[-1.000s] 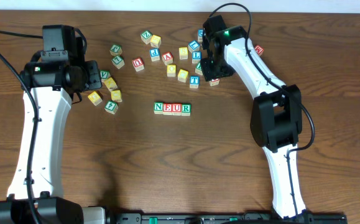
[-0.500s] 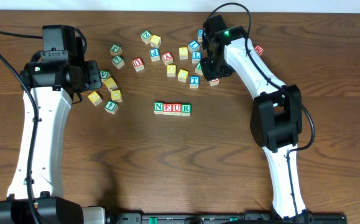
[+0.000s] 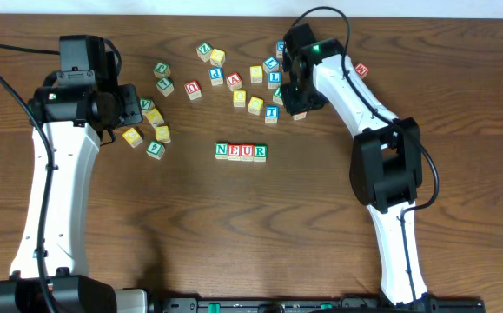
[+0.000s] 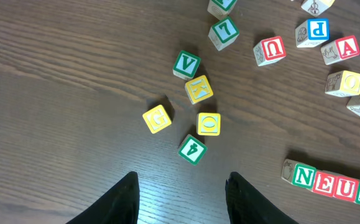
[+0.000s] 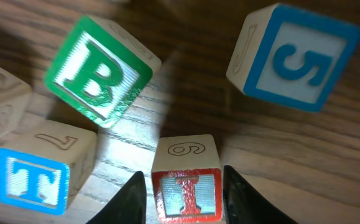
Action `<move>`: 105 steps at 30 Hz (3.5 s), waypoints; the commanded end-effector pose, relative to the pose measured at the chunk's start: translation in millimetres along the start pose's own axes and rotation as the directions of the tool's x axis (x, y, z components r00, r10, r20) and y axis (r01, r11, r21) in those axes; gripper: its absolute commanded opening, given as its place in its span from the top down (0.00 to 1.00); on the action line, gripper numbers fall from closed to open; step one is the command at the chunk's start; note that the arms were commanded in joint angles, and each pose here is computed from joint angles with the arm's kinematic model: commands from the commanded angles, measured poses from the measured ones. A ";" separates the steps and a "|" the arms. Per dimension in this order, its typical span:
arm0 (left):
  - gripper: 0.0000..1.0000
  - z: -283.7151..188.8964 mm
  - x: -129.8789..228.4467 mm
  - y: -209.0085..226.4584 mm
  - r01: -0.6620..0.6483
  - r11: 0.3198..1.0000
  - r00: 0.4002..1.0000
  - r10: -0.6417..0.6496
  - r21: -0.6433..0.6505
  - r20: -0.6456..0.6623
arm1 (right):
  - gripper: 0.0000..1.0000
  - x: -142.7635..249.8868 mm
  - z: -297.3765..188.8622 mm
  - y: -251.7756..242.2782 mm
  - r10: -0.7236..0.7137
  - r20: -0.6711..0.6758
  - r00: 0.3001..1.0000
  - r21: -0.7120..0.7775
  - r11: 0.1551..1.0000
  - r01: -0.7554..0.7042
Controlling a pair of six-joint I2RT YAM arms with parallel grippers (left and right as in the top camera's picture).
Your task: Spell out NEURIPS
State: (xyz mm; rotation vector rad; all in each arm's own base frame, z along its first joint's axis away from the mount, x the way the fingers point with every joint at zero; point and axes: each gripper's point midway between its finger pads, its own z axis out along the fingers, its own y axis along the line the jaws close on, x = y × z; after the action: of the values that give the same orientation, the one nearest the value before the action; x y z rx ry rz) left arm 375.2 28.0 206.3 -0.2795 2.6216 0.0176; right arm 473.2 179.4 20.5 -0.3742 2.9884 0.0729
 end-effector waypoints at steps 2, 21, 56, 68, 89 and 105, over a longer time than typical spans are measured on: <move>0.55 -4.6 -2.3 3.5 0.010 1.000 1.000 -0.010 -0.012 0.011 | 0.68 6.4 7.7 -4.4 -0.011 -0.022 1.000 0.018 1.000 0.011; 0.55 -4.6 -2.4 3.4 0.010 1.000 1.000 -0.010 -0.012 0.011 | 0.76 44.3 -26.4 15.9 0.008 -0.166 0.986 -0.101 0.995 -0.025; 0.55 -4.6 -1.3 3.6 0.010 1.000 1.000 -0.010 -0.013 0.007 | 0.68 103.3 -22.5 70.2 -0.077 -0.347 0.935 -0.093 0.995 0.047; 0.55 -4.6 -1.3 3.6 0.010 1.000 1.000 -0.010 -0.013 0.007 | 0.67 85.1 -86.3 58.7 -0.072 -0.207 0.976 -0.142 0.989 0.043; 0.55 -4.4 -1.6 3.6 0.010 1.000 1.000 -0.010 -0.013 0.008 | 0.71 93.5 -66.3 7.8 0.075 -0.119 0.990 -0.096 0.992 -0.086; 0.55 -4.4 -1.6 3.6 0.010 1.000 1.000 -0.010 -0.013 0.008 | 0.73 107.7 0.0 31.6 0.120 -0.075 0.990 -0.152 0.980 -0.131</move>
State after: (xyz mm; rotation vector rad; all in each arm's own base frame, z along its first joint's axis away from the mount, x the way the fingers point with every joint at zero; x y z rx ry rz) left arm 373.9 27.9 205.6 -0.2799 2.6273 0.0180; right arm 366.1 174.9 8.8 -0.2160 3.0777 0.2897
